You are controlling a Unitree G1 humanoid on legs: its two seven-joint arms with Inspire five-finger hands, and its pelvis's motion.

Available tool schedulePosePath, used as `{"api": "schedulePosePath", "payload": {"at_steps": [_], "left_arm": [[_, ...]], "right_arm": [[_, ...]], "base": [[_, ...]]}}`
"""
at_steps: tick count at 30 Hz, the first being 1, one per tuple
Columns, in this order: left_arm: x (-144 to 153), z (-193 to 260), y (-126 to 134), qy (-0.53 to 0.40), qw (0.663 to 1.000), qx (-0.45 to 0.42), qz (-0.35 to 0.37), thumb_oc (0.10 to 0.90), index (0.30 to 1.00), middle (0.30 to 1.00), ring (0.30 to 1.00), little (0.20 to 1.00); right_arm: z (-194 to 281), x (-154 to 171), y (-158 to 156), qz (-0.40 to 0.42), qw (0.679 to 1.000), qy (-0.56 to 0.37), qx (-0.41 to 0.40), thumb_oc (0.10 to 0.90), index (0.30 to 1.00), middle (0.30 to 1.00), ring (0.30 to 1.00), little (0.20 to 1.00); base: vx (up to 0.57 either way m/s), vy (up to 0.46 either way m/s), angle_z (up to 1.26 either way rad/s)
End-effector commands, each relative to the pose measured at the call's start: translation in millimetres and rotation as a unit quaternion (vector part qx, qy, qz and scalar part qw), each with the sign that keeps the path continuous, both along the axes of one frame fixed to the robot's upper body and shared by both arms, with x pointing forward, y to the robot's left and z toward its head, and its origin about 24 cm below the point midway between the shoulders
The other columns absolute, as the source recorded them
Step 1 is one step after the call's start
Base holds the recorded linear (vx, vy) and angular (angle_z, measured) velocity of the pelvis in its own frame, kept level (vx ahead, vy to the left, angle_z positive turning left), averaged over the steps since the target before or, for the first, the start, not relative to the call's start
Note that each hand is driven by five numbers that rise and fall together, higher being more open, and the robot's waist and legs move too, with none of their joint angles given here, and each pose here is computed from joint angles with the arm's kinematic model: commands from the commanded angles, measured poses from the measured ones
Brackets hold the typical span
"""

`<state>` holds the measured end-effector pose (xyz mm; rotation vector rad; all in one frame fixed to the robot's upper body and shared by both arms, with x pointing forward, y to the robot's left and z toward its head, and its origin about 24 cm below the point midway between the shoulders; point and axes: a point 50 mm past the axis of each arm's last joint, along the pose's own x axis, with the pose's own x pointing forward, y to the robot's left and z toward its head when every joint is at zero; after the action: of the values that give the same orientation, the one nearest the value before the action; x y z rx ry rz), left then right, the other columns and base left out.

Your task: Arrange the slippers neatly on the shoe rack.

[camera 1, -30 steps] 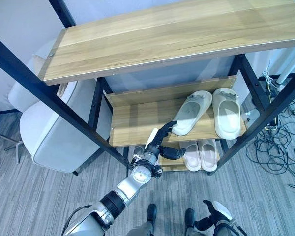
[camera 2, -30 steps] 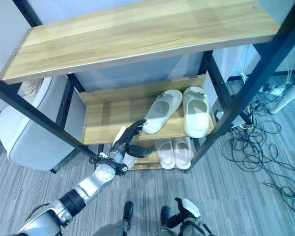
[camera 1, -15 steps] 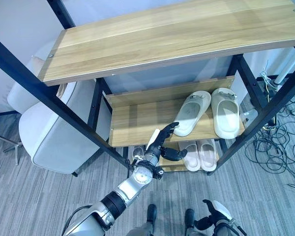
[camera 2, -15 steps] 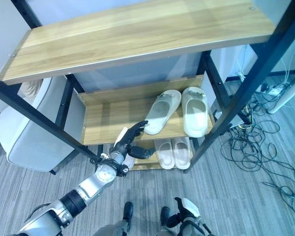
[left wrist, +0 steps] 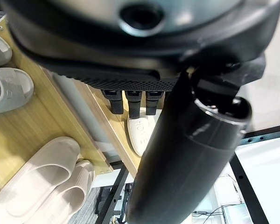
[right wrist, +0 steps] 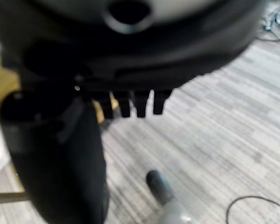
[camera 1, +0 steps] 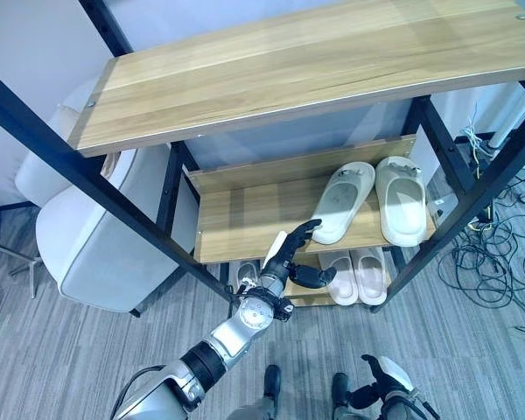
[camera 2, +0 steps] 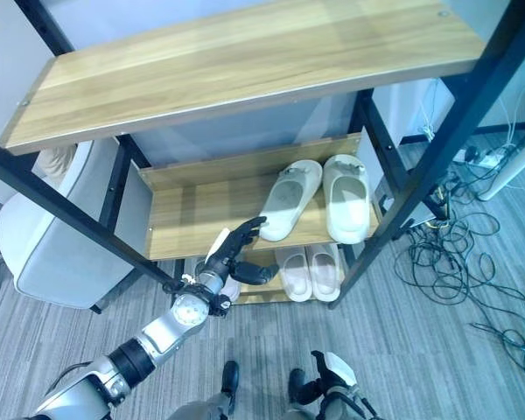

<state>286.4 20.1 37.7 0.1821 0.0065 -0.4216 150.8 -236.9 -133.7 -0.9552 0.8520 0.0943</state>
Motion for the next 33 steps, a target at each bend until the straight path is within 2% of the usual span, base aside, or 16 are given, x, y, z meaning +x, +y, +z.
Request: {"api": "schedulePosePath", "payload": {"at_steps": [1, 15, 33], "left_arm": [[-16.9, 56.2, -77.0, -0.077, 0.981, -0.1, -0.147, 0.8, 0.9, 0.9, 0.9, 0.9], [-31.0, 56.3, -86.9, -0.065, 0.972, -0.117, -0.191, 0.8, 0.9, 0.9, 0.9, 0.9], [-23.9, 63.6, -90.2, -0.099, 0.976, -0.092, -0.171, 0.8, 0.9, 0.9, 0.9, 0.9]], "right_arm": [[7.6, 10.5, -6.7, -0.009, 0.999, -0.037, -0.008, 0.8, 0.9, 0.9, 0.9, 0.9], [11.6, 18.9, -8.1, -0.007, 0.999, -0.047, -0.012, 0.8, 0.9, 0.9, 0.9, 0.9], [9.9, 17.7, -4.7, -0.006, 0.999, -0.045, -0.006, 0.8, 0.9, 0.9, 0.9, 0.9]], "base": [[0.0, 0.0, 0.0], [0.0, 0.001, -0.02], [0.0, -0.001, -0.04]]}}
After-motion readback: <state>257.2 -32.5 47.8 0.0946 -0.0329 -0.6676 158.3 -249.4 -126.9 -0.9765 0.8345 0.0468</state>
